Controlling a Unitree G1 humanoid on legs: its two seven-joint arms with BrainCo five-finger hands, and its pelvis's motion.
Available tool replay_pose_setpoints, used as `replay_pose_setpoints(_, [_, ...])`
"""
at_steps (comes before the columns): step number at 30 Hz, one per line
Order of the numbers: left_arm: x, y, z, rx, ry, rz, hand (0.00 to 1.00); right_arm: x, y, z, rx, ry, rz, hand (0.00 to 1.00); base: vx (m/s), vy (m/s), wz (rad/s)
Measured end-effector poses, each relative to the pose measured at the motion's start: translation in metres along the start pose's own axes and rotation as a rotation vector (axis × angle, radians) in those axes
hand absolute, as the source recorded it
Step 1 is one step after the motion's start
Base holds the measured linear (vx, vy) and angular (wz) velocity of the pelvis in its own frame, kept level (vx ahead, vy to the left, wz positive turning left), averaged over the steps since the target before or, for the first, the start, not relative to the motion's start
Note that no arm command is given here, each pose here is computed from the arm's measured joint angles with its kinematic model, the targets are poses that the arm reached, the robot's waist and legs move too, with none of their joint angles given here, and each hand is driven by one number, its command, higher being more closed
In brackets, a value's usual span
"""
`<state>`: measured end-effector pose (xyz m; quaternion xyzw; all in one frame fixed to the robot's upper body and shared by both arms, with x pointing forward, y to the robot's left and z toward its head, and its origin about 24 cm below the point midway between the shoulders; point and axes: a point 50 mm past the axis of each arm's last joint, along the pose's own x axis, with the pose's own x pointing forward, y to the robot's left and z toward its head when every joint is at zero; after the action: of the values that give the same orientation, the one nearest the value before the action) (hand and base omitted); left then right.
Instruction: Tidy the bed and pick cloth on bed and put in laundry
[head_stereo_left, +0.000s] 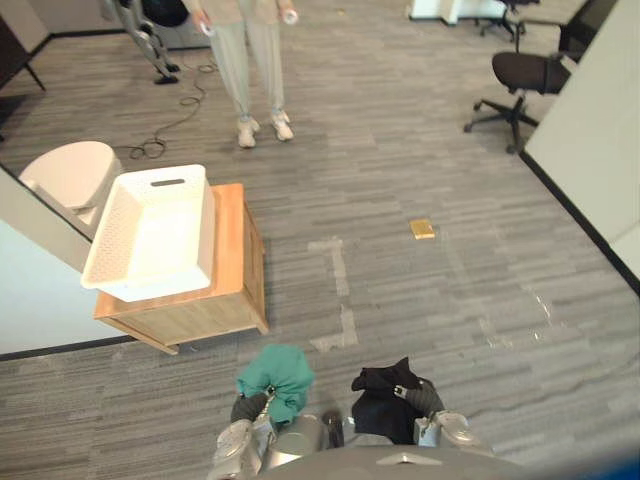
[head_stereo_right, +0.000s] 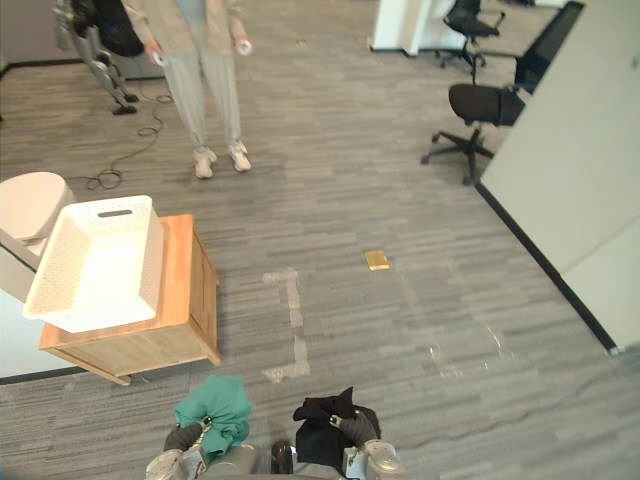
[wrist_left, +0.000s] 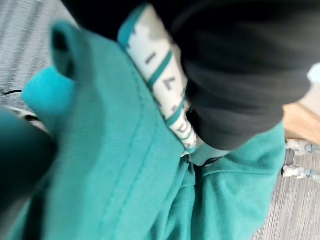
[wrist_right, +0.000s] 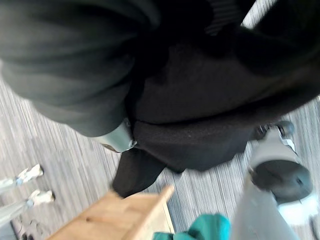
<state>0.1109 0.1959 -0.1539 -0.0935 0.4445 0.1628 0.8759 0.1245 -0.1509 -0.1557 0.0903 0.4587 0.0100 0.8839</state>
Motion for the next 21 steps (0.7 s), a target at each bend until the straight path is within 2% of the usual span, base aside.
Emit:
replay_pose_setpoints(4, [0.001,-0.004,0.001,0.064,0.007,-0.017,1.00,0.000,-0.008,0.007,0.049,-0.030,-0.023,1.00,0.23,-0.065,0.54])
replay_pose_setpoints(8, [0.002,-0.008,0.001,0.053,0.019,-0.023,1.00,0.001,-0.005,0.011,0.051,-0.047,-0.016,1.00,0.37,-0.244,0.71])
replay_pose_setpoints(11, [0.001,-0.005,-0.001,-0.001,0.029,0.005,1.00,0.004,0.003,0.014,-0.016,-0.042,0.008,1.00,0.56,-0.439,0.82])
replay_pose_setpoints(13, [-0.002,-0.009,-0.010,-0.034,0.055,0.007,1.00,0.004,0.003,0.014,-0.007,-0.037,-0.010,1.00,0.55,-0.461,0.83])
replay_pose_setpoints(17, [-0.008,-0.006,-0.022,-0.200,0.047,0.076,1.00,0.007,0.005,0.018,-0.004,-0.018,-0.012,1.00,0.51,-0.443,0.35])
replay_pose_setpoints(21, [-0.010,-0.004,-0.017,-0.252,-0.007,0.096,1.00,0.006,0.007,0.011,-0.034,0.014,-0.005,1.00,0.46,-0.286,0.17])
